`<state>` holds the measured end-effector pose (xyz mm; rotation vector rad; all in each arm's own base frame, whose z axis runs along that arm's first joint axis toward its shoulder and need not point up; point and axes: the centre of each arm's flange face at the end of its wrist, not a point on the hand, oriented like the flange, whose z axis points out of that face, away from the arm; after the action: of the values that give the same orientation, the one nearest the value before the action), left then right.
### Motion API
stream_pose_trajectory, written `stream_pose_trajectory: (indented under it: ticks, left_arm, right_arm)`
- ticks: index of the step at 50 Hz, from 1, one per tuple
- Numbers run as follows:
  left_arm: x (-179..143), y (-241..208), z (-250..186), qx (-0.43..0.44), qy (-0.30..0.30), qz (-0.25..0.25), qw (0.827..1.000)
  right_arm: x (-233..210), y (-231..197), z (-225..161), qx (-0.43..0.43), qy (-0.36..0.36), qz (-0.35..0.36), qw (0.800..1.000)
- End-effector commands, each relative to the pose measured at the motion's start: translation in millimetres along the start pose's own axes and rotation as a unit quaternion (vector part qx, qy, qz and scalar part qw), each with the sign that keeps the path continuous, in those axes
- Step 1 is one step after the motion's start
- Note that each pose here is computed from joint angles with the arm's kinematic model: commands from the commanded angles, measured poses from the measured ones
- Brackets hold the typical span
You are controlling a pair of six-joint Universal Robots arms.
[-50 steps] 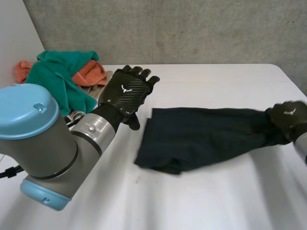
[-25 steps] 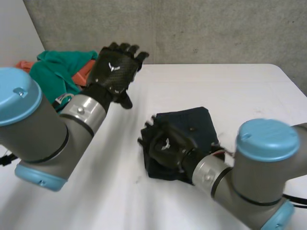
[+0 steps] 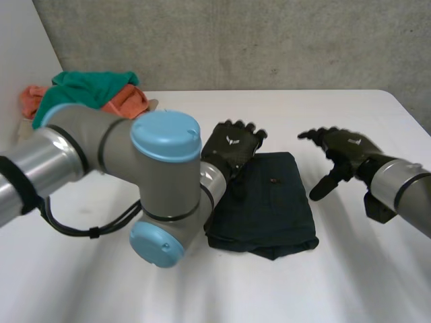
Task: Fold the laundry.
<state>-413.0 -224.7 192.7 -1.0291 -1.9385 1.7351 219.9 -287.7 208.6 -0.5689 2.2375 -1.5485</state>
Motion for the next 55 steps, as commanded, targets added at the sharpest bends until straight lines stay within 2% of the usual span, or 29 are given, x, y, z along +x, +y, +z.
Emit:
stream_pose_trajectory:
  ticks: [1, 7, 13, 18, 24, 28, 29, 32, 33, 37, 41, 44, 49, 55]
  left_arm:
    - [0, 48, 10, -0.072, -0.019, 0.025, 0.997]
    - [1, 73, 5, -0.135, -0.002, 0.075, 0.988]
    - [-3, 73, -1, -0.15, 0.001, 0.077, 0.986]
    - [-21, 0, -18, -0.059, -0.024, 0.068, 0.996]
    - [-32, -57, -36, 0.048, -0.032, 0.047, 0.997]
    - [-43, -71, -44, 0.083, -0.007, 0.028, 0.996]
    - [-46, -72, -45, 0.085, 0.001, 0.024, 0.996]
    - [-50, -72, -48, 0.093, 0.064, 0.004, 0.994]
    - [-45, -72, -52, 0.094, 0.106, -0.01, 0.99]
    - [-33, -71, -67, 0.085, 0.214, -0.053, 0.972]
    - [-32, -72, -78, 0.081, 0.264, -0.072, 0.958]
    - [-33, -76, -83, 0.085, 0.263, -0.072, 0.958]
    - [-30, -81, -92, 0.091, 0.265, -0.069, 0.957]
    - [-27, -80, -100, 0.093, 0.266, -0.068, 0.957]
  right_arm:
    - [4, 40, 32, -0.07, -0.013, 0.017, 0.997]
    - [-5, 65, 47, -0.105, -0.026, 0.006, 0.994]
    - [-2, 56, 40, -0.1, -0.007, -0.061, 0.993]
    - [4, 11, 11, -0.04, 0.064, -0.149, 0.986]
    - [1, -5, -15, 0.014, 0.108, -0.179, 0.978]
    - [-1, 7, -26, 0.009, 0.107, -0.161, 0.981]
    - [-4, 16, -27, -0.001, 0.103, -0.134, 0.986]
    - [-7, 27, -31, -0.014, 0.096, -0.085, 0.992]
    - [-10, 34, -33, -0.022, 0.088, -0.05, 0.995]
    - [-20, 56, -31, -0.05, 0.043, 0.011, 0.998]
    - [-26, 73, -22, -0.079, -0.004, 0.051, 0.996]
    - [-28, 88, -11, -0.095, -0.018, 0.059, 0.994]
    - [-36, 94, 5, -0.076, -0.029, 0.037, 0.996]
    - [-33, 93, 22, -0.065, -0.01, 0.025, 0.998]
